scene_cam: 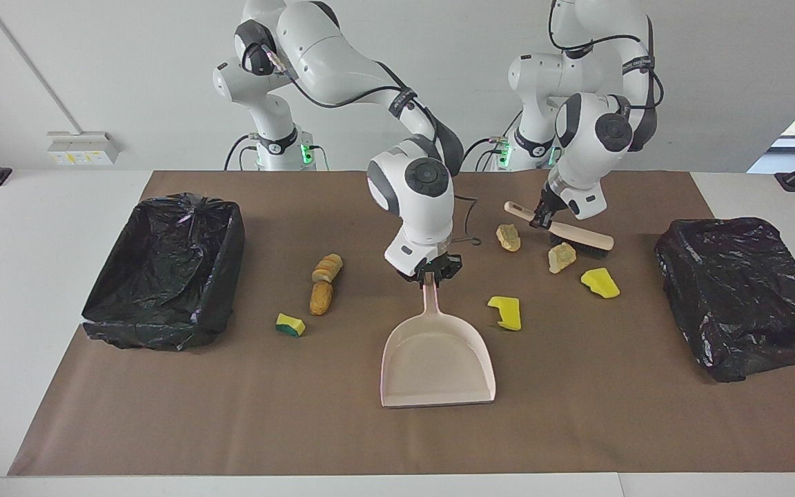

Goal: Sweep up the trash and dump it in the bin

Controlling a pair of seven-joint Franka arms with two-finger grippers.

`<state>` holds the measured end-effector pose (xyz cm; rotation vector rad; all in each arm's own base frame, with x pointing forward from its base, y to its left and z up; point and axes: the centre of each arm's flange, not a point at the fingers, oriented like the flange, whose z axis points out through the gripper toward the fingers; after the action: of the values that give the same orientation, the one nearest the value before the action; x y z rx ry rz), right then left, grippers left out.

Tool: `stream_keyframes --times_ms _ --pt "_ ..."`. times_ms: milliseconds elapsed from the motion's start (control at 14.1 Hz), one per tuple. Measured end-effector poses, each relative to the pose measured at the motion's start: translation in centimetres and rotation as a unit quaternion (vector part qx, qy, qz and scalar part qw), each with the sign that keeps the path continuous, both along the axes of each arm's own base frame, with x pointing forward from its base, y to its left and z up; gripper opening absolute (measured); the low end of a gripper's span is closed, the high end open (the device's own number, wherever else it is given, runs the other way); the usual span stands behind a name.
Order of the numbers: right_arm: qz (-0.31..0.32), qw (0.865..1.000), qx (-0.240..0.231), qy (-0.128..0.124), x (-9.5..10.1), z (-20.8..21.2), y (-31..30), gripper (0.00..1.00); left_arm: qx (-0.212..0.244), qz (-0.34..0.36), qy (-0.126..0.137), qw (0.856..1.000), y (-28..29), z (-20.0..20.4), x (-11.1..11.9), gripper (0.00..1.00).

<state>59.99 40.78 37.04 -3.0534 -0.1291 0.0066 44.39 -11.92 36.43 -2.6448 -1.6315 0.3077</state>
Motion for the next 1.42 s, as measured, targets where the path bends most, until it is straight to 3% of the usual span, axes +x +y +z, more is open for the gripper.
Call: stream_keyframes --times_ms 212,425,566,637,850,991,1133,1275,1416 --pt "0.090 0.996 0.005 -0.019 0.9 3.3 -3.6 0.32 -0.012 -0.042 -0.010 0.999 -0.8 0.6 2.7 0.26" --pt "0.201 0.980 -0.001 -0.012 -0.3 5.9 -8.9 0.32 -0.020 -0.092 0.041 0.995 -1.7 2.3 3.7 0.26" --pt "0.307 0.952 -0.004 0.003 -2.1 6.4 -11.8 0.32 -0.020 -0.114 0.078 0.990 -2.5 3.8 3.1 0.26" --pt "0.364 0.931 -0.006 0.008 -3.0 5.9 -12.7 0.32 -0.018 -0.128 0.095 0.987 -3.5 4.2 2.1 0.26" --pt "0.487 0.873 -0.010 0.032 -5.1 3.6 -14.3 0.32 0.001 -0.133 0.115 0.984 -8.5 3.7 -1.8 0.26" --pt "0.545 0.837 -0.027 0.049 -6.6 2.3 -14.3 0.32 -0.005 -0.083 0.104 0.991 -10.1 2.3 -4.3 0.26" --pt "0.578 0.812 -0.048 0.065 -8.6 1.1 -12.6 0.32 -0.008 -0.032 0.090 0.995 -10.3 0.8 -5.2 0.26" --pt "0.591 0.802 -0.055 0.073 -9.7 0.4 -11.8 0.32 -0.025 0.013 0.076 0.997 -10.6 0.4 -4.9 0.26" --pt "0.592 0.801 -0.056 0.075 -9.8 0.3 -12.0 0.32 -0.039 0.037 0.055 0.997 -10.4 0.6 -3.7 0.26"
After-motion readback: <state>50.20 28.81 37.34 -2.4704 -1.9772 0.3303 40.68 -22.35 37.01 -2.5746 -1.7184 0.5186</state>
